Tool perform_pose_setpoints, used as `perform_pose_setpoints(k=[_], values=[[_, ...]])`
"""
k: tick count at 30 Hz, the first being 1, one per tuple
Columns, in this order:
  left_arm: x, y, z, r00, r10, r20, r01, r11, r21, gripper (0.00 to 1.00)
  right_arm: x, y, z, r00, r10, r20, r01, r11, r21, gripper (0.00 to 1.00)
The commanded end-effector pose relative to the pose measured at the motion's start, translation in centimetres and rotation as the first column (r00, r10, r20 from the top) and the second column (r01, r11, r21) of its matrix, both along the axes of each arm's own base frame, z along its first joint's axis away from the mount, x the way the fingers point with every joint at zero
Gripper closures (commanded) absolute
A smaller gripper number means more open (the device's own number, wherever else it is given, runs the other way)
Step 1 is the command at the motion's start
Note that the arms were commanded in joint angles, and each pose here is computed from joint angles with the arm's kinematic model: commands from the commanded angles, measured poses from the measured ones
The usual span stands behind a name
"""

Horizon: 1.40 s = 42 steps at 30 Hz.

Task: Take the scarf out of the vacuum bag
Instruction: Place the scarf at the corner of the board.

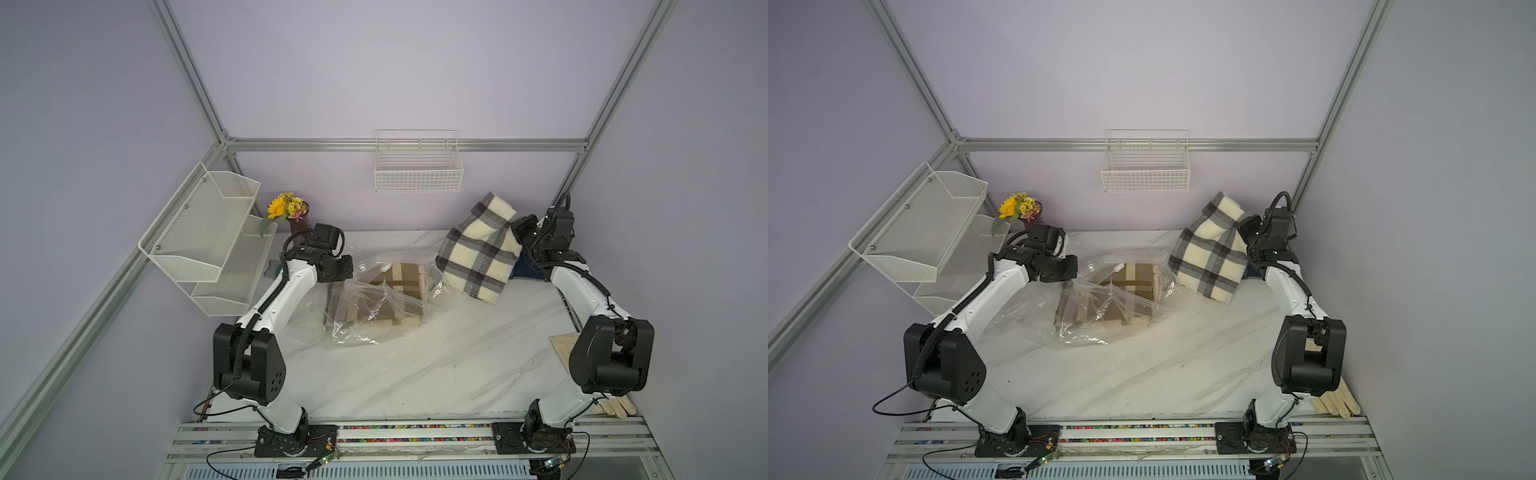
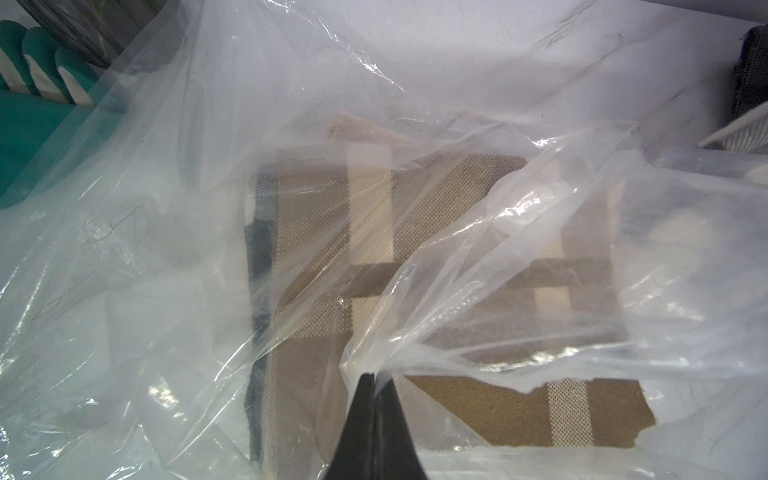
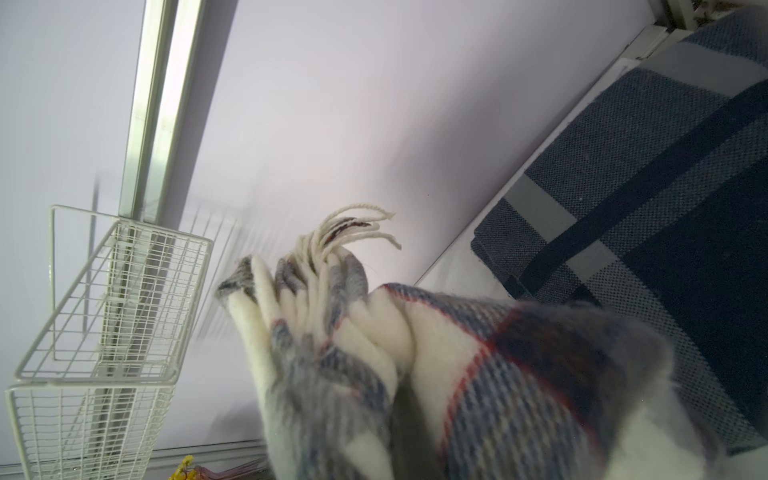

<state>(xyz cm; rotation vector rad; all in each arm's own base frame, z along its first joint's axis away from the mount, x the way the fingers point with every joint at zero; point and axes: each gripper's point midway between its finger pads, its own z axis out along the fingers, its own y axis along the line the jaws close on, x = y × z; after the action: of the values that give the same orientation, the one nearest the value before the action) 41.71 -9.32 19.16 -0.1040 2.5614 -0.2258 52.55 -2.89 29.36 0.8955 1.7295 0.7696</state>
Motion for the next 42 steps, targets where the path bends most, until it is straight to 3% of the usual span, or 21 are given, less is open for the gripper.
perform_pose_setpoints(k=[1,14,31,42], values=[[0.5,0.8,1.0,0.999,0.031,0.015,-0.031,0.999,0.009,1.0,0.2,-0.7,6.4,0.987,-0.063,0.145,0.058,0.998,0.041,1.0],[0.6,0.7,0.8,1.0,0.029,0.012,-0.029,0.999,0.016,1.0,-0.7,-3.7,5.8,0.97,-0.228,0.081,0.229,0.973,-0.006,1.0],[0.3,0.9,1.0,0.999,0.029,0.017,-0.03,0.999,0.027,1.0,-1.0,-5.6,4.9,0.921,-0.378,0.097,0.331,0.888,0.32,1.0],[0.3,0.8,0.9,0.999,0.031,0.013,-0.031,0.999,0.018,1.0,-2.3,-8.5,7.8,0.884,-0.441,0.153,0.363,0.856,0.369,1.0]])
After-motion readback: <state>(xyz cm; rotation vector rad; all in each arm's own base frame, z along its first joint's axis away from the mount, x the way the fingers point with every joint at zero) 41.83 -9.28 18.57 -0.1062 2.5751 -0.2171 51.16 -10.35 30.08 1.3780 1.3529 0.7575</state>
